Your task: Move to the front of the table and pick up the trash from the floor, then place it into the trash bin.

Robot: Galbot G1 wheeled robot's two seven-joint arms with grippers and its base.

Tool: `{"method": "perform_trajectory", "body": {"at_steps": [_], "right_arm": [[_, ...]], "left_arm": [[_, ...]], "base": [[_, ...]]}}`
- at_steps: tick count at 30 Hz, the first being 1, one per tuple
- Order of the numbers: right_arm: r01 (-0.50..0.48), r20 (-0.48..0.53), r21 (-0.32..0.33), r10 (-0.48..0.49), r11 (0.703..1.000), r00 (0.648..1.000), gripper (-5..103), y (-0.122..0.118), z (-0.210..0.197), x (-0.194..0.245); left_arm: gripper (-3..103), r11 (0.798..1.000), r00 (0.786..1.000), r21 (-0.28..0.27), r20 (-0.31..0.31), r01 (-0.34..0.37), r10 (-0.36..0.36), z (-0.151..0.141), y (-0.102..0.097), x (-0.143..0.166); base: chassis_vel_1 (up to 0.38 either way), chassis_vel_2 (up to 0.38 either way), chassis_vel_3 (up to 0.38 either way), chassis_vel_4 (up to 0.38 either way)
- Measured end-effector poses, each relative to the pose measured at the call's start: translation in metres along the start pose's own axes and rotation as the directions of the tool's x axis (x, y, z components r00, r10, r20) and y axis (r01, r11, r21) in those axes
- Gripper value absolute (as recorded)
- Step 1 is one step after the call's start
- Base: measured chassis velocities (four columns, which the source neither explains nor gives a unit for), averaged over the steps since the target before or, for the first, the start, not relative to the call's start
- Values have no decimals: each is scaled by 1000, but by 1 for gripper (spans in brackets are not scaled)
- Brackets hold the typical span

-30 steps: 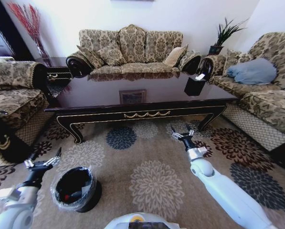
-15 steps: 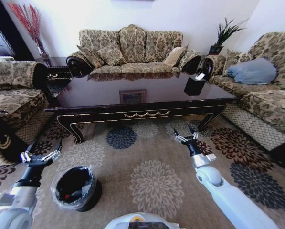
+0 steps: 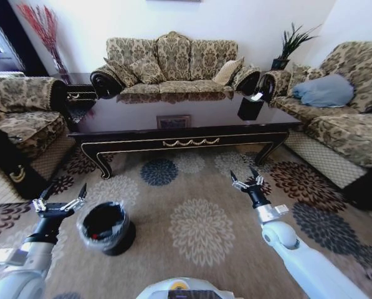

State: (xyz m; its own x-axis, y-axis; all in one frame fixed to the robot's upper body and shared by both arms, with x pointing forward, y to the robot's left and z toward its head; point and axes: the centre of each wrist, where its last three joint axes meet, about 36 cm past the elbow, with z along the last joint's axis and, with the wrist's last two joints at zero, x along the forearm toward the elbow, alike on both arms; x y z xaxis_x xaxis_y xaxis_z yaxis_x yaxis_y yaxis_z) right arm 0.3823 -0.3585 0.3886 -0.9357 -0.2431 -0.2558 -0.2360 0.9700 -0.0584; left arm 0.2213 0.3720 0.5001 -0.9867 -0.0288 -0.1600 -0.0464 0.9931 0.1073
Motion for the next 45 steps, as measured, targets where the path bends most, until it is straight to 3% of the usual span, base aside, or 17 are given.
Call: {"method": "perform_trajectory", "body": {"at_steps": [23, 45], "right_arm": [[44, -26, 20, -43, 999, 999, 100, -6, 18, 9], [51, -42, 26, -50, 998, 998, 100, -4, 32, 25]], "left_arm": [[100, 1000, 1000, 6, -10, -16, 16, 11, -14, 10], [100, 1000, 1000, 5, -21, -12, 12, 23, -9, 6]], "base": [[332, -370, -320, 365], [331, -365, -338, 372]]}}
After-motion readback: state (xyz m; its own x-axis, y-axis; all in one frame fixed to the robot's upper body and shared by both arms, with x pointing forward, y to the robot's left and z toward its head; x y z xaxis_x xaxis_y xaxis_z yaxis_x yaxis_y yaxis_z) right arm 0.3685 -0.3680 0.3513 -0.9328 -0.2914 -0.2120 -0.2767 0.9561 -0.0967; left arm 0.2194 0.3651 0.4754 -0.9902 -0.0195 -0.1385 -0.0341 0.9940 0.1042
